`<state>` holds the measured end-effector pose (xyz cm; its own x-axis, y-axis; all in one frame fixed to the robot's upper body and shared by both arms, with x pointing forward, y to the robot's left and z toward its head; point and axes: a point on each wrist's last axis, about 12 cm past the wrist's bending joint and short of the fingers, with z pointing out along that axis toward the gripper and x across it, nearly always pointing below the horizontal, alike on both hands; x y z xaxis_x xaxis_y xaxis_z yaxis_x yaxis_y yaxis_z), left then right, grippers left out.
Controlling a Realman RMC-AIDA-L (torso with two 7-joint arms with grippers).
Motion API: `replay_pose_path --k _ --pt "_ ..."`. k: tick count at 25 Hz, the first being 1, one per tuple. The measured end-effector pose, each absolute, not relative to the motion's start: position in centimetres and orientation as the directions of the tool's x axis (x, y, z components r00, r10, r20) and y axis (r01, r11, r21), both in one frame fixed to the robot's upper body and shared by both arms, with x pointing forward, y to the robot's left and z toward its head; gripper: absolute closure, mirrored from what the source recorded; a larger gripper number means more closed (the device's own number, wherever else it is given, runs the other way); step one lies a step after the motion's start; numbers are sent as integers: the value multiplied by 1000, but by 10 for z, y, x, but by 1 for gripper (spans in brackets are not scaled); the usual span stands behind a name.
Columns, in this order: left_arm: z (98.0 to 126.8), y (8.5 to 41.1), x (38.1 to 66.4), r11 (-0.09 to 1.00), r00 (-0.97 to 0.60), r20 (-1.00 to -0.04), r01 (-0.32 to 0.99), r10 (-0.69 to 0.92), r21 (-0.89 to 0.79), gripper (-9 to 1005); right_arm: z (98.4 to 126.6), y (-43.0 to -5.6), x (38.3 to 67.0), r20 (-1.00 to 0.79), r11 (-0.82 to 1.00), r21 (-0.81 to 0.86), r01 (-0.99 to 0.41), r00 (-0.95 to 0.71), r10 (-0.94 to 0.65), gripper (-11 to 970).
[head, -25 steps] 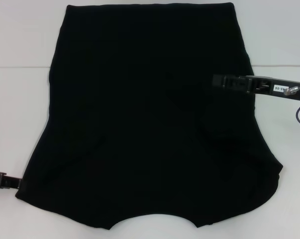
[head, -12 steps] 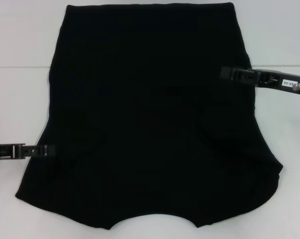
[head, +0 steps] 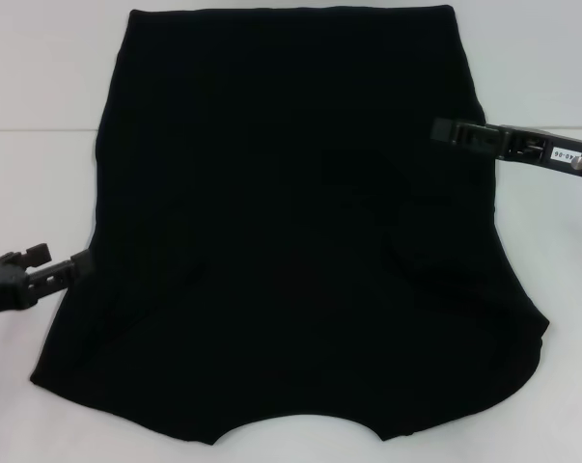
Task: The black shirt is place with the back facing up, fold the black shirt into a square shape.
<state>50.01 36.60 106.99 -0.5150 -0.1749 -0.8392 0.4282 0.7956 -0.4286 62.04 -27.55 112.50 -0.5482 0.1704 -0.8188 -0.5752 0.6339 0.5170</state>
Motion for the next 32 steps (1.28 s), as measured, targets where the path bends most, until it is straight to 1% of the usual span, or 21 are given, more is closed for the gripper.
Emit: replay_pose_path --k 5,8,11,12,17,21,24,29,32 --pt "1062 360 478 775 -418 -896 513 -150 -370 88 1126 -272 621 -820 629 517 -581 -546 170 398" --pt "1060 359 463 770 -328 -933 554 -148 -317 88 1126 -270 622 -824 627 512 -587 -542 165 398" --pt "1058 363 452 779 -281 -954 571 -109 -257 88 1126 -269 622 -824 626 512 -589 -541 165 398" --pt "1058 363 452 779 -281 -954 571 -109 -257 88 1126 -269 622 -824 626 512 -589 -541 165 398" --pt "1056 370 449 778 -349 -937 590 7 -214 87 1127 -269 622 -826 622 510 -594 -539 163 399" --pt "1060 374 449 765 -409 -908 612 90 -200 87 1128 -268 622 -825 620 512 -595 -541 163 399" --pt "1064 378 451 766 -466 -876 606 122 -216 87 1128 -269 622 -825 620 512 -595 -541 164 399" --pt "1067 382 457 780 -590 -797 559 133 -283 88 1128 -268 622 -826 619 512 -596 -539 165 399" --pt "1066 382 461 786 -623 -768 545 149 -290 87 1128 -268 622 -827 616 514 -597 -537 170 399"
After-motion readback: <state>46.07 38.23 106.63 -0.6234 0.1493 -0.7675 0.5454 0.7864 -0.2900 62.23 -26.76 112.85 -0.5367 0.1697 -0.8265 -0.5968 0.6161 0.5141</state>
